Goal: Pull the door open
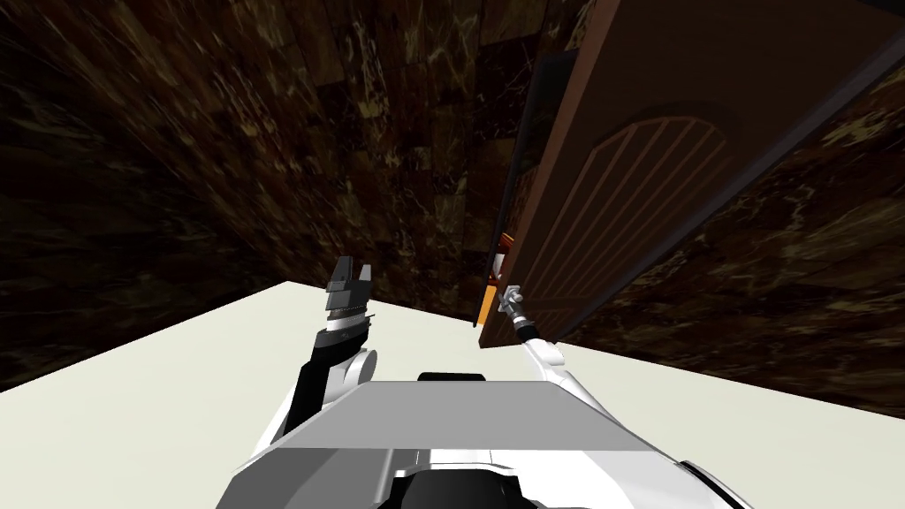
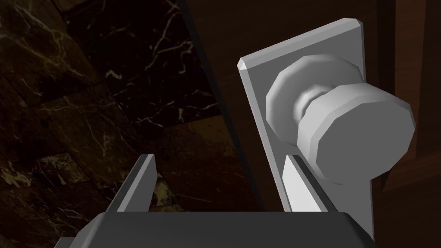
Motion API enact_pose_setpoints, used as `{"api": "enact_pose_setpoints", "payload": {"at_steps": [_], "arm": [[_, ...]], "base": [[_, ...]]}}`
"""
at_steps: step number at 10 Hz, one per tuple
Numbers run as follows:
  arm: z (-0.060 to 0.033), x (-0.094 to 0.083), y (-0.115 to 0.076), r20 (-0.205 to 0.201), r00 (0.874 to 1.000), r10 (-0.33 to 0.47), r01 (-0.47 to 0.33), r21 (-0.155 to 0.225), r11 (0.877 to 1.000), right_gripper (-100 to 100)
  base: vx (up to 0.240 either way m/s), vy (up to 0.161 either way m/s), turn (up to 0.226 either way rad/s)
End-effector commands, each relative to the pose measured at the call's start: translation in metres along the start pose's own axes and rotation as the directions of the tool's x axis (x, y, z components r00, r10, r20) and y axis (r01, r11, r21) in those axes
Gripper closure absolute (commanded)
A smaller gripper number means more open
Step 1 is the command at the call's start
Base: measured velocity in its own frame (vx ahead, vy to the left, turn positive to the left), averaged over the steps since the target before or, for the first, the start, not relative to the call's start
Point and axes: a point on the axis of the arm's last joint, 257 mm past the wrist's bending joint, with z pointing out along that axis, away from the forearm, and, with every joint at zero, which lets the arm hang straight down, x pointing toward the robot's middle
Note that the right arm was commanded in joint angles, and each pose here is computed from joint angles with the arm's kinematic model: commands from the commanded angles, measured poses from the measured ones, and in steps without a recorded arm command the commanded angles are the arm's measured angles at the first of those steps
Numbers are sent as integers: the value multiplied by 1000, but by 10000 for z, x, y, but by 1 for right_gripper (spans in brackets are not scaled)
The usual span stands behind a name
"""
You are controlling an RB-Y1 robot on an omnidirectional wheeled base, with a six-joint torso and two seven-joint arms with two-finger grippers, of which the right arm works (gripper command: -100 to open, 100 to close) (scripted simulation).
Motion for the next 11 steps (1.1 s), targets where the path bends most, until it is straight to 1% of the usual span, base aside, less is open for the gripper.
{"api": "enact_pose_setpoints", "payload": {"at_steps": [1,2,3,5,7,8,9,10,11], "arm": [[-11,174,111,-20,998,-63,63,-4,998,-100],[-47,169,130,-10,991,-134,134,7,991,-100],[-47,169,130,-10,991,-134,134,7,991,-100],[-111,159,170,6,968,-251,251,26,968,-100],[-158,153,202,15,944,-329,328,39,944,-100],[-183,149,221,20,930,-368,366,46,929,-100],[-224,-39,158,48,943,-329,326,51,944,-100],[-160,22,215,66,942,-330,327,49,944,-100],[-143,46,231,68,942,-330,327,47,944,-100]], "base": [[-4,29,-56],[-8,32,-86],[-10,28,-55],[-14,35,-102],[-12,40,-79],[-21,38,-52],[-9,32,26],[-12,-13,120],[2,-57,83]]}}
